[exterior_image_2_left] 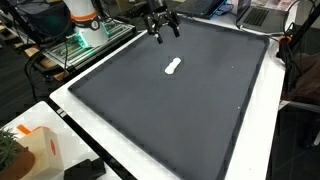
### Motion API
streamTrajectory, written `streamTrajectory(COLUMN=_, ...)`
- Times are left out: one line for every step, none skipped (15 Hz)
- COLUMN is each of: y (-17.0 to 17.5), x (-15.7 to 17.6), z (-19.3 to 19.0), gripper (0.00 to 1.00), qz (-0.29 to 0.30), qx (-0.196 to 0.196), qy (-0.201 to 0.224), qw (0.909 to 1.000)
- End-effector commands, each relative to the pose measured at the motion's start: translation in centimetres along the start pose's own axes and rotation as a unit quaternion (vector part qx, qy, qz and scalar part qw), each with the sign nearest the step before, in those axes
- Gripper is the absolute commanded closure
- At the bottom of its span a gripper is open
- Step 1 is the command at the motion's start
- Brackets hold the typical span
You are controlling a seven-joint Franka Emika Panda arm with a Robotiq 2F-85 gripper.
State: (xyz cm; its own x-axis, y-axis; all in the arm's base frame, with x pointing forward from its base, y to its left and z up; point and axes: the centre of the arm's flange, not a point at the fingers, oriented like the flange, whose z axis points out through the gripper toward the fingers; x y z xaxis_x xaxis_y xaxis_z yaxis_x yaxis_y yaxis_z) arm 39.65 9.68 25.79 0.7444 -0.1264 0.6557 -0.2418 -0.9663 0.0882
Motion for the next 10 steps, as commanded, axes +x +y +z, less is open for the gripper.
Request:
streamTrajectory(y=0.6, x=-1.5, z=3.2, gripper=0.0, qz=0.003, qx=-0.01, qy=-0.012, qw=0.9999)
streamTrajectory(y=0.9, x=-1.3, z=3.5, gripper=0.0, qz=0.004, qx=-0.012, qy=-0.017, qw=0.9998)
streamTrajectory(y=1.2, x=-0.9, z=3.4, gripper=0.0, qz=0.002, qx=-0.009, qy=-0.029, qw=0.9995)
streamTrajectory(y=1.6, x=-0.5, z=3.2, gripper=0.0, qz=0.004, qx=-0.006, qy=-0.036, qw=0.9993)
streamTrajectory(y=1.9, x=0.0, z=3.2, gripper=0.0, qz=0.006, qx=-0.01, qy=-0.04, qw=0.9991)
streamTrajectory(y=2.3, x=0.4, z=3.3, gripper=0.0, qz=0.008, qx=-0.016, qy=-0.045, qw=0.9988)
streamTrajectory(y=2.6, x=0.7, z=3.5, gripper=0.0, qz=0.011, qx=-0.028, qy=-0.05, qw=0.9983)
streamTrajectory(y=3.0, x=0.8, z=3.3, gripper=0.0, qz=0.014, qx=-0.019, qy=-0.058, qw=0.998)
streamTrajectory(y=2.6, x=-0.4, z=3.7, gripper=0.0, qz=0.011, qx=-0.023, qy=-0.04, qw=0.9989)
streamTrajectory(y=2.8, x=-0.3, z=3.9, gripper=0.0, qz=0.012, qx=-0.022, qy=-0.045, qw=0.9987)
